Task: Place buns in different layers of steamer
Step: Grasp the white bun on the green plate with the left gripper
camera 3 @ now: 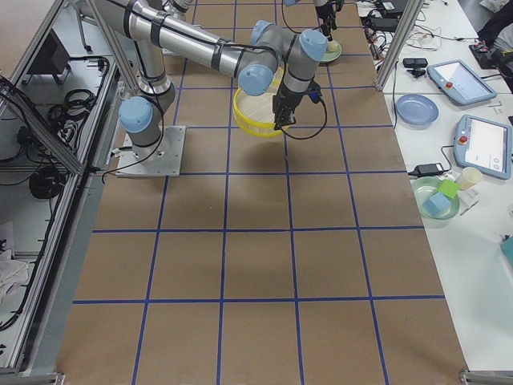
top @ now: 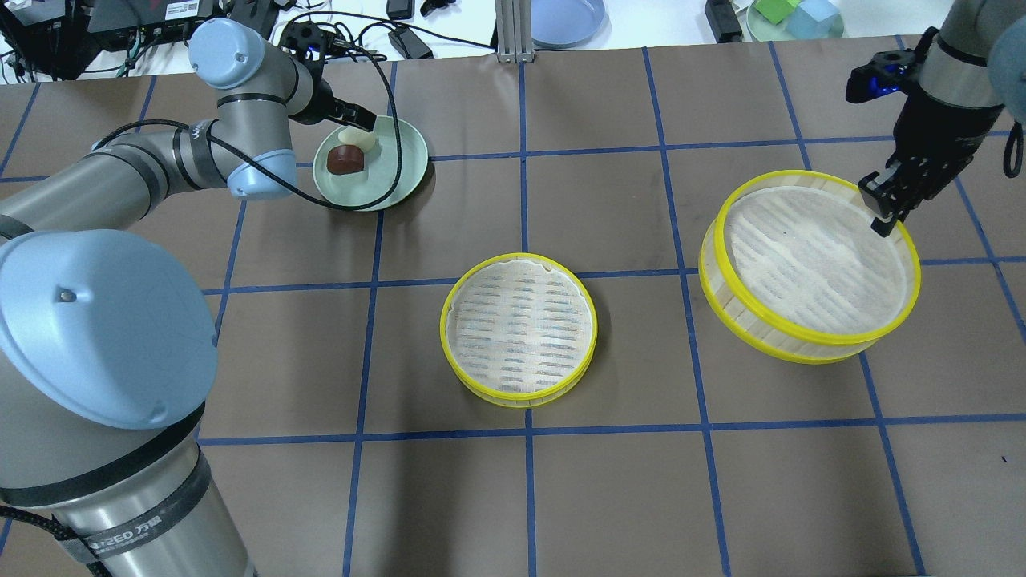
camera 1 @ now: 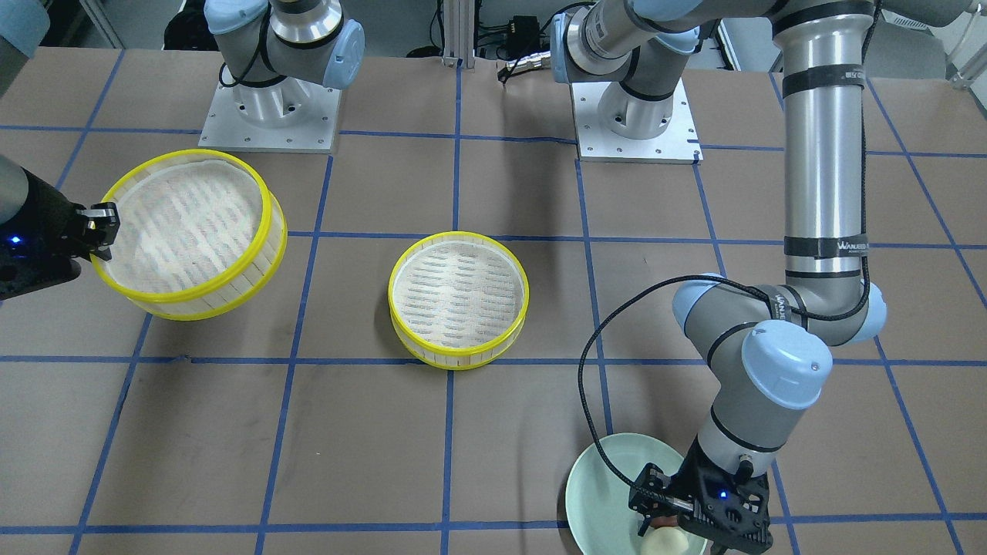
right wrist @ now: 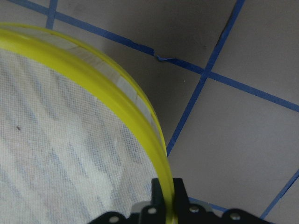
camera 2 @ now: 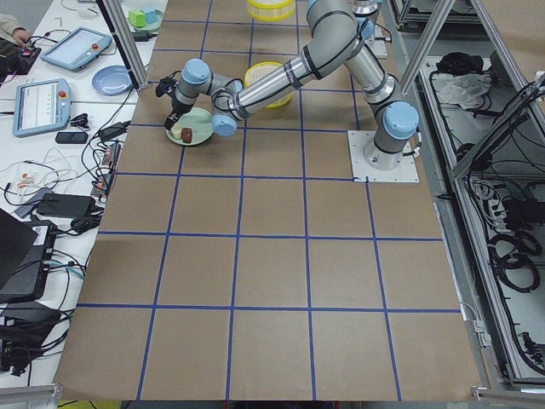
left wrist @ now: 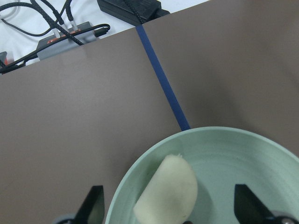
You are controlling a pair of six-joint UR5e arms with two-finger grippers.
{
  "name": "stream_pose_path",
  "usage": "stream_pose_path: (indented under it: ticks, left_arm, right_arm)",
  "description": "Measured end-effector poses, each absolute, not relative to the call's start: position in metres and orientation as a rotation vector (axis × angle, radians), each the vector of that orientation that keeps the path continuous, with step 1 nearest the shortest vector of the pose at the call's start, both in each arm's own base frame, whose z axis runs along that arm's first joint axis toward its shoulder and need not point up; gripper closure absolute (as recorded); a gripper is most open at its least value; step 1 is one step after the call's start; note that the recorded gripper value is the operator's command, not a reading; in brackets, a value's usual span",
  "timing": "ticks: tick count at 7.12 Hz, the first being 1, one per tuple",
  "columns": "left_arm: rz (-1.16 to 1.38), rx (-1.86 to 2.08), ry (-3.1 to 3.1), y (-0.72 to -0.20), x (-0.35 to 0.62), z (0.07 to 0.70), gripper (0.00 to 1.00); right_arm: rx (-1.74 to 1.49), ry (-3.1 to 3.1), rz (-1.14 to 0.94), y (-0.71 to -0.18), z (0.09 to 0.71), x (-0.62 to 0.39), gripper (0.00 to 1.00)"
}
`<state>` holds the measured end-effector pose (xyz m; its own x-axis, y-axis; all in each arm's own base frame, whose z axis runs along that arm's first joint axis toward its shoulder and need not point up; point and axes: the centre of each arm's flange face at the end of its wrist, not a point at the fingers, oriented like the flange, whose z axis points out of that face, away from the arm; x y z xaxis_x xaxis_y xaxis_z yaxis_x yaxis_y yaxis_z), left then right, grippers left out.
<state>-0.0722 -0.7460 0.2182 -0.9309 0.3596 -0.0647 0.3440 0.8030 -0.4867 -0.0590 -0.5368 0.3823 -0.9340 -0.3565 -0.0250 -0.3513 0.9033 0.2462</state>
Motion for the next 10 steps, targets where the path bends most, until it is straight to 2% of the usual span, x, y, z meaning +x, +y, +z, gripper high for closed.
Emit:
stream_pose_path:
  ticks: [3, 4, 5, 6, 10]
  left_arm:
    - [0.758, -0.622, -2.949, -0.750, -0.072, 0.198, 0.05]
    - [0.746, -0.623, -2.950, -0.750, -0.072, 0.191, 0.09]
    - [0.737, -0.623, -2.950, -0.750, -0.072, 0.187, 0.87]
    - [0.728, -0.620, -2.950, -0.750, -0.072, 0.185, 1.00]
    - [0.728, -0.658, -2.956, -0.745, -0.073, 0.193, 1.00]
  right_arm:
    - [0.559, -3.047, -0.347, -0.534, 0.394, -0.059, 1.00]
    - [0.552, -3.048, -0.338, -0.535, 0.397, -0.057, 1.00]
    - [0.533, -3.050, -0.339, -0.535, 0.398, -0.056, 1.00]
    - [0.517, -3.049, -0.345, -0.534, 0.397, -0.055, 1.00]
    - [0.509, -3.034, -0.341, -0.535, 0.399, -0.055, 1.00]
